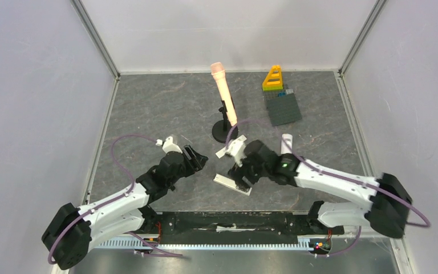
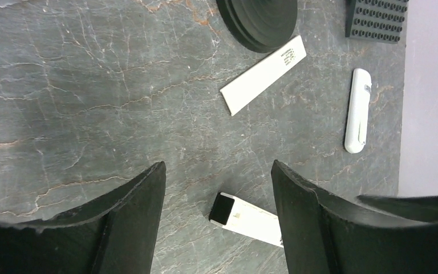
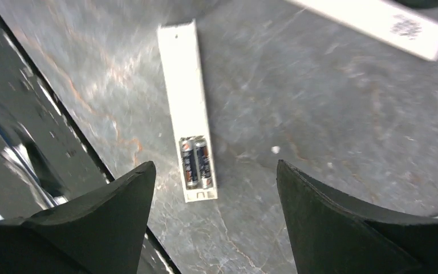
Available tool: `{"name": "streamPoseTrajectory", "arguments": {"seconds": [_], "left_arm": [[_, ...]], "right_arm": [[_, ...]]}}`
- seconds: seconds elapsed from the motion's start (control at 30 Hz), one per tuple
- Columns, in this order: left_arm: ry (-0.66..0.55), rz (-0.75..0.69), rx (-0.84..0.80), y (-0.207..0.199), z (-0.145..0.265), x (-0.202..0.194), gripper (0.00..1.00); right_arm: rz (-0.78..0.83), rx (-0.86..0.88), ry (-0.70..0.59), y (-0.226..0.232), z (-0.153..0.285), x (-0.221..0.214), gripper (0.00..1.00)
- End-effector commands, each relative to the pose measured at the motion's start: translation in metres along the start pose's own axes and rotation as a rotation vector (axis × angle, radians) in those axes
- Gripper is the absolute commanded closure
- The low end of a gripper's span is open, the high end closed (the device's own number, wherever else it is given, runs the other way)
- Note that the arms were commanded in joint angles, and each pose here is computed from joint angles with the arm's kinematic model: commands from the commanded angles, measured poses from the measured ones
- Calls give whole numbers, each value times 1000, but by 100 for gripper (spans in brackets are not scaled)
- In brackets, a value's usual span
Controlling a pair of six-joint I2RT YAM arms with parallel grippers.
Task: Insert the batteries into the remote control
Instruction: Place the remote control at the center of the board, then pick up the battery cover at the center of the board.
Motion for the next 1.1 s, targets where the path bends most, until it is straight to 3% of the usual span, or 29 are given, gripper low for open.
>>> {"name": "streamPoseTrajectory", "arguments": {"seconds": [0.0, 0.13, 0.37, 0.6, 0.87, 1.07], "left_arm": [[15, 10, -87, -19, -6, 8, 26], [49, 55, -116, -24, -15, 9, 26], [114, 82, -114, -30, -36, 2, 29], [163, 91, -78, -32, -62, -5, 33], [186, 88, -39, -29, -88, -10, 36], [241, 95, -50, -34, -100, -20, 40]], "right_arm": [[-302, 6, -249, -35, 31, 37, 21], [-579, -86, -312, -86, 37, 27, 27], [-835, -82, -356, -132, 22, 27, 34], [-853, -56, -319, -163, -17, 57, 36], [-810, -103, -314, -204, -51, 77, 32], [-765, 37, -266, -205, -78, 85, 32]]}}
Point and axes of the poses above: each gripper's point midway between its finger pads, its own z axis back along the fingers, its own y axis along the line the jaws close on, x = y × z, the point moved 1 cm from there along z, back along the fingers, and after that the axes turned 12 degrees about -z, right-handed, at the moved point
